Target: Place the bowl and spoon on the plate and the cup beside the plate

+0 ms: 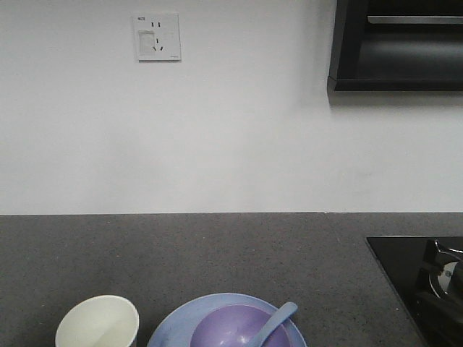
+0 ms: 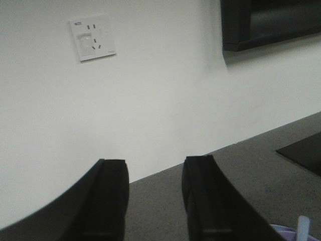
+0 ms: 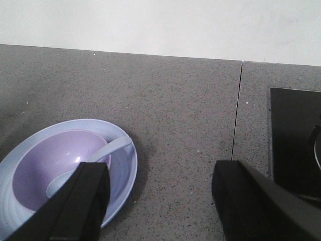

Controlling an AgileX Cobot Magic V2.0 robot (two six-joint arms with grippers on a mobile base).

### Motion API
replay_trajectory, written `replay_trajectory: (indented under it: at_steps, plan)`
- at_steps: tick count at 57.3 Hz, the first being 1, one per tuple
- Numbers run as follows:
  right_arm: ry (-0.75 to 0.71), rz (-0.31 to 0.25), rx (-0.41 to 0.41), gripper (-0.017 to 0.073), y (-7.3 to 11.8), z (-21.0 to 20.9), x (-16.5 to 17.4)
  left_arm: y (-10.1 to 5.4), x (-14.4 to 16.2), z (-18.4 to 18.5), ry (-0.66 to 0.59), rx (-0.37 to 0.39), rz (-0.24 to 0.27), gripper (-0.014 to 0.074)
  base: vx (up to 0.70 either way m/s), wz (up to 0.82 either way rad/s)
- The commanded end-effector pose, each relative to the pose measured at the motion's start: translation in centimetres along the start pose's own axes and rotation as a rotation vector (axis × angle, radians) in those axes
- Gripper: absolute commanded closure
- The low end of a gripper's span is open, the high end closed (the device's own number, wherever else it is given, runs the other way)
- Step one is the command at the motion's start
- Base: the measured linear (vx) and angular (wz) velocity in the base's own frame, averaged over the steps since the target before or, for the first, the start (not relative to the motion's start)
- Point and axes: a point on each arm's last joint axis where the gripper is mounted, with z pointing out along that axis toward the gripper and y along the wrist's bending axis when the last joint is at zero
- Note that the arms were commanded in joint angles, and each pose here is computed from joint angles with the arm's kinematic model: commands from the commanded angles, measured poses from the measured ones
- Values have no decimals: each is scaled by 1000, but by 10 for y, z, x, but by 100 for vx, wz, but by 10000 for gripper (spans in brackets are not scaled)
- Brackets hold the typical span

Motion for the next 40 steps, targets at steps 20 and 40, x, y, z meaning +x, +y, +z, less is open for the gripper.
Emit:
replay_trajectory:
  at_steps: [20, 40]
  plan:
    - [-119, -8, 6, 51, 0, -6, -16, 6, 17, -41, -68, -85, 12, 370, 0, 0]
    - [-119, -8, 6, 51, 0, -6, -16, 6, 18, -40, -55, -88, 21, 369, 0, 0]
